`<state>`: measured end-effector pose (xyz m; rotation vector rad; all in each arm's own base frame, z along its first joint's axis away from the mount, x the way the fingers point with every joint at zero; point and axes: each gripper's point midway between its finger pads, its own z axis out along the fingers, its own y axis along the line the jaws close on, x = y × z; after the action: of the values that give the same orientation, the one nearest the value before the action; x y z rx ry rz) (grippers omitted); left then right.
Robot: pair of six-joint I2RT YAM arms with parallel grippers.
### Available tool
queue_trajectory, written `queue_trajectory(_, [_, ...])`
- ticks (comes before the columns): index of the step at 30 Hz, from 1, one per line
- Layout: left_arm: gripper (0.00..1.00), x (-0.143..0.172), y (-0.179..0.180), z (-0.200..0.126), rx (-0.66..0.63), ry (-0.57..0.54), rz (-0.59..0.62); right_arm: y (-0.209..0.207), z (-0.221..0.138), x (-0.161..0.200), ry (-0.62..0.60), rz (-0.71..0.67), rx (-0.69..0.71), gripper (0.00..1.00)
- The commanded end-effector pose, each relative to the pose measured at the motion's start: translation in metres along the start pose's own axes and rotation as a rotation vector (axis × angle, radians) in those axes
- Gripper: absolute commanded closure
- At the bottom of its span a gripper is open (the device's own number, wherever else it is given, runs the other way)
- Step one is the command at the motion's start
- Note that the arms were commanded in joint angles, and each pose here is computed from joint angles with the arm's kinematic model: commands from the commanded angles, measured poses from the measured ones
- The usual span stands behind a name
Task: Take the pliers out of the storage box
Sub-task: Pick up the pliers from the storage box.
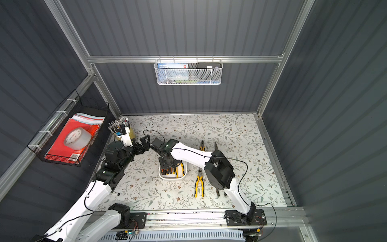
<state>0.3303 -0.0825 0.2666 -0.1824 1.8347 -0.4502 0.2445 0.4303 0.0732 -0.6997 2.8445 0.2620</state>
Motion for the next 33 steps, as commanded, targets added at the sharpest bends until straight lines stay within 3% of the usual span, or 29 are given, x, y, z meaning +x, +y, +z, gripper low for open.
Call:
queue_trajectory(1, [0.01,-0.006,-0.002,-0.005,0.005,-0.018,0.015,0.002,0.014,0.005,0.029,-0.008,0.013,0.68])
queue_trajectory(6, [0.01,-0.005,-0.002,-0.005,0.005,-0.017,0.015,0.001,0.019,0.008,0.041,-0.003,0.021,0.69])
queue_trajectory(23, [0.01,-0.006,-0.002,-0.005,0.008,-0.018,0.015,0.001,-0.019,-0.014,-0.095,0.023,0.003,0.99])
queue_trajectory(33, [0.01,-0.007,-0.004,-0.006,0.014,-0.022,0.015,-0.019,-0.047,-0.026,-0.216,0.040,-0.014,1.00])
